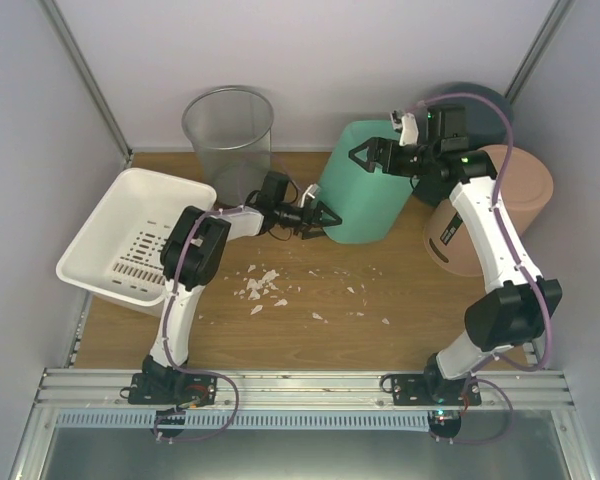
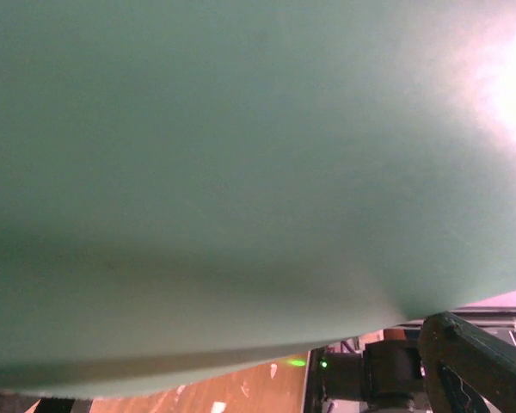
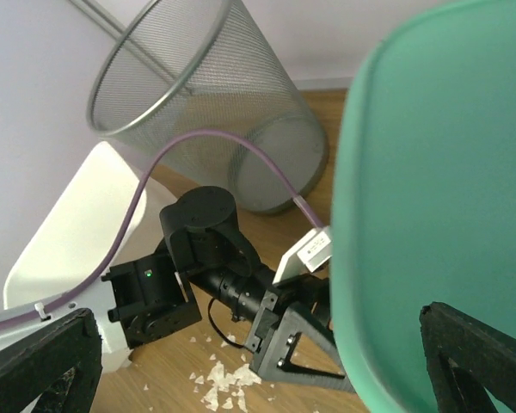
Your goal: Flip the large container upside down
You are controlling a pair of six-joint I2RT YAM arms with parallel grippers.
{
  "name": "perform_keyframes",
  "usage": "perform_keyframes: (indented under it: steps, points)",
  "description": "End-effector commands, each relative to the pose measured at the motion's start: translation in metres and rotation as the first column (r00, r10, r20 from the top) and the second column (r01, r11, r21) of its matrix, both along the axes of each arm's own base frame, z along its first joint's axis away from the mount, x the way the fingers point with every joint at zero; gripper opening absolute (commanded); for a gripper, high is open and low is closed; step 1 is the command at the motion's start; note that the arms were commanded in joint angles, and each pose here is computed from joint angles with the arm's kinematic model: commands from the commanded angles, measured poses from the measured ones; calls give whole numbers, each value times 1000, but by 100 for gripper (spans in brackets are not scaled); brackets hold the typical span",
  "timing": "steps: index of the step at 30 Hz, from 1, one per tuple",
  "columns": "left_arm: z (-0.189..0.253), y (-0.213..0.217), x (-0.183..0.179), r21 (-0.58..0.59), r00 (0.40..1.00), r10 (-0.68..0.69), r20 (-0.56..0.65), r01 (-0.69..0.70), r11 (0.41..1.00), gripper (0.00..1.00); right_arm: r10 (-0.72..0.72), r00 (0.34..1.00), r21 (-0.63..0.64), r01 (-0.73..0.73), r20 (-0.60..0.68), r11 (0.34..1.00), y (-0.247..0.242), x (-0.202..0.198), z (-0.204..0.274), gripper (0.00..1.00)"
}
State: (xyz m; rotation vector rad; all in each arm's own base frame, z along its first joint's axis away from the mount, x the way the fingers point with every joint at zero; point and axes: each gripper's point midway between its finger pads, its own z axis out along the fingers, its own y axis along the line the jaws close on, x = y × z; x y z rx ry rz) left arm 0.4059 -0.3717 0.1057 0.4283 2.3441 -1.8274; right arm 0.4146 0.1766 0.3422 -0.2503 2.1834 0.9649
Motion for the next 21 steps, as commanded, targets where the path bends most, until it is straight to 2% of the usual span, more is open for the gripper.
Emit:
perform_keyframes:
  steps: [1,7,9,14,21]
  points:
    - [-16,-9,17,22,999,21,23,-22,1000,99,-39,999,-68,39,2,997,-7,0,-2,100]
    - [-28,-14,30,59,999,34,31,-36,998,99,-75,997,-107,76,21,991,-16,-6,4,100]
    - [-24,-12,34,95,996,52,73,-59,994,99,-77,997,-121,79,21,989,-19,-10,3,100]
    - [-19,1,52,280,976,93,196,-147,949,99,-46,999,-156,43,-12,987,-18,-26,-17,100]
    - [-1,19,77,367,924,160,346,-290,884,99,-8,998,-195,-5,-67,981,-19,-50,-50,100]
